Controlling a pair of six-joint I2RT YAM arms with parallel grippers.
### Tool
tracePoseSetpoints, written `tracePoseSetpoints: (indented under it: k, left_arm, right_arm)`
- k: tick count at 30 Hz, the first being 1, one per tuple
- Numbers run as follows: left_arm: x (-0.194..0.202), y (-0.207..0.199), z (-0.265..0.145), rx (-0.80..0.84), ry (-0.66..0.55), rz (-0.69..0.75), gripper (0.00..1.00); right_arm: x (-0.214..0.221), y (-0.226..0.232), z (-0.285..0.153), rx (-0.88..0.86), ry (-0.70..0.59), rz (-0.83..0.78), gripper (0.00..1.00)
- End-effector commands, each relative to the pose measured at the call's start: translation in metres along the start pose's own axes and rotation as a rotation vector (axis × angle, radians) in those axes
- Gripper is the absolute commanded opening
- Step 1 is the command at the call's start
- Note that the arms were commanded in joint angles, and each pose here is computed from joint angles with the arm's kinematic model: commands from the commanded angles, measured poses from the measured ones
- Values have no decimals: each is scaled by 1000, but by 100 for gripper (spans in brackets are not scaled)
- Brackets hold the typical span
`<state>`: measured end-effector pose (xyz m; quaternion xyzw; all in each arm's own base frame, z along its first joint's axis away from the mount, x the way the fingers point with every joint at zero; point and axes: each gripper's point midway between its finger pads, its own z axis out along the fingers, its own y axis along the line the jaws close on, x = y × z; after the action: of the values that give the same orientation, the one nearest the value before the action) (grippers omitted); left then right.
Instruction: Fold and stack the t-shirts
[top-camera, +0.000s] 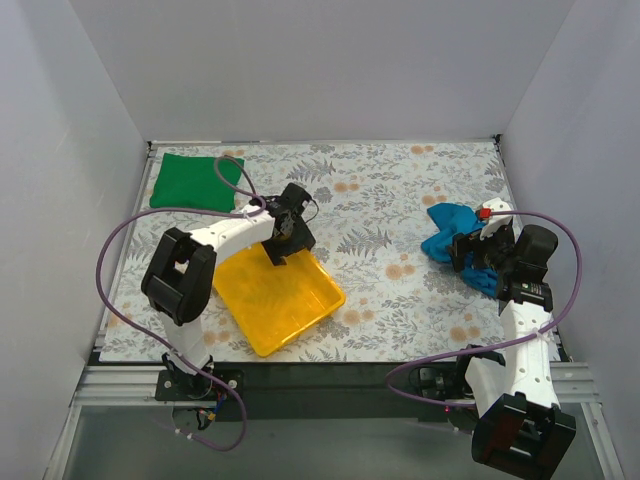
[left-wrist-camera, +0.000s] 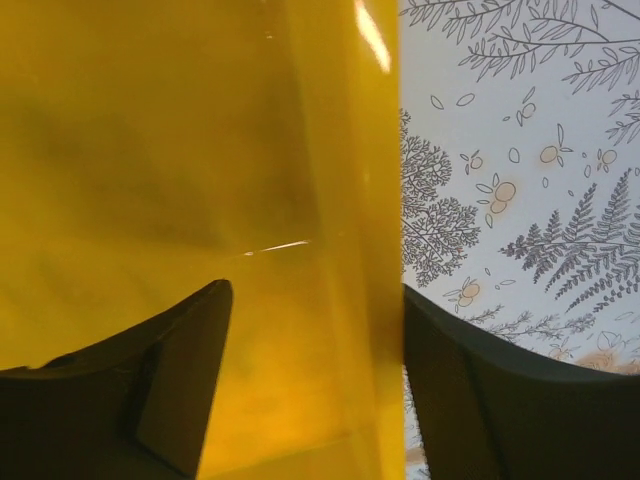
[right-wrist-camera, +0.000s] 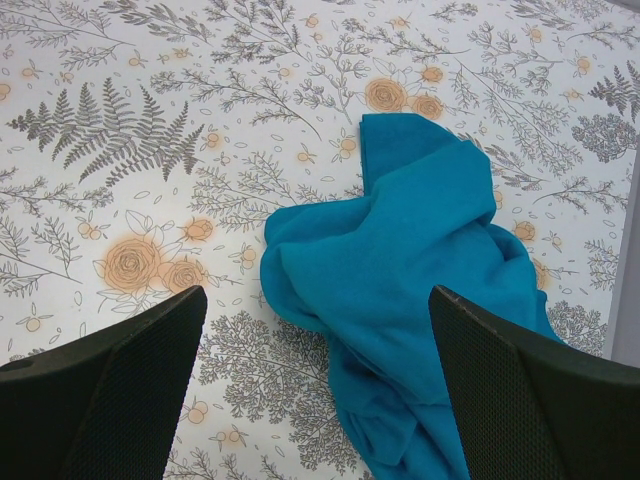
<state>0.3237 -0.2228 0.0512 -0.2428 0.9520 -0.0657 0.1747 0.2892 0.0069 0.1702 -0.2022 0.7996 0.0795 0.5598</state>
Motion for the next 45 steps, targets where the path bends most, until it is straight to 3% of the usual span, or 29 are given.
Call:
tracePoseSetpoints:
  k: [1, 4, 5, 13, 16, 22, 34, 42, 45]
  left_arm:
    - [-6, 8, -7, -41, -37, 15, 60]
    - [-9, 8, -2, -56, -41, 85, 44]
    - [-12, 6, -3, -51, -45, 126, 34]
    - [-12, 36, -4, -144, -42, 310, 0]
    - [-11, 43, -9, -122, -46, 401, 0]
    - [-25, 57, -30, -147, -101, 432, 0]
    - [-48, 144, -43, -259, -106, 438, 0]
    - [-73, 180, -45, -321, -220, 673, 0]
    - [-84, 186, -40, -302, -258, 673, 0]
  right_arm:
    - [-11, -2, -1, 1, -36, -20, 98]
    - [-11, -1, -1, -1, -35, -20, 98]
    - [-11, -1, -1, 0, -37, -22, 98]
    - [-12, -1, -2, 3, -40, -24, 98]
    - [-12, -1, -2, 2, -41, -23, 98]
    - [-12, -1, -3, 4, -41, -24, 98]
    - [-13, -1, -3, 1, -44, -23, 98]
    - [-12, 3, -1, -23, -45, -15, 98]
    - [-12, 6, 0, -40, -45, -10, 98]
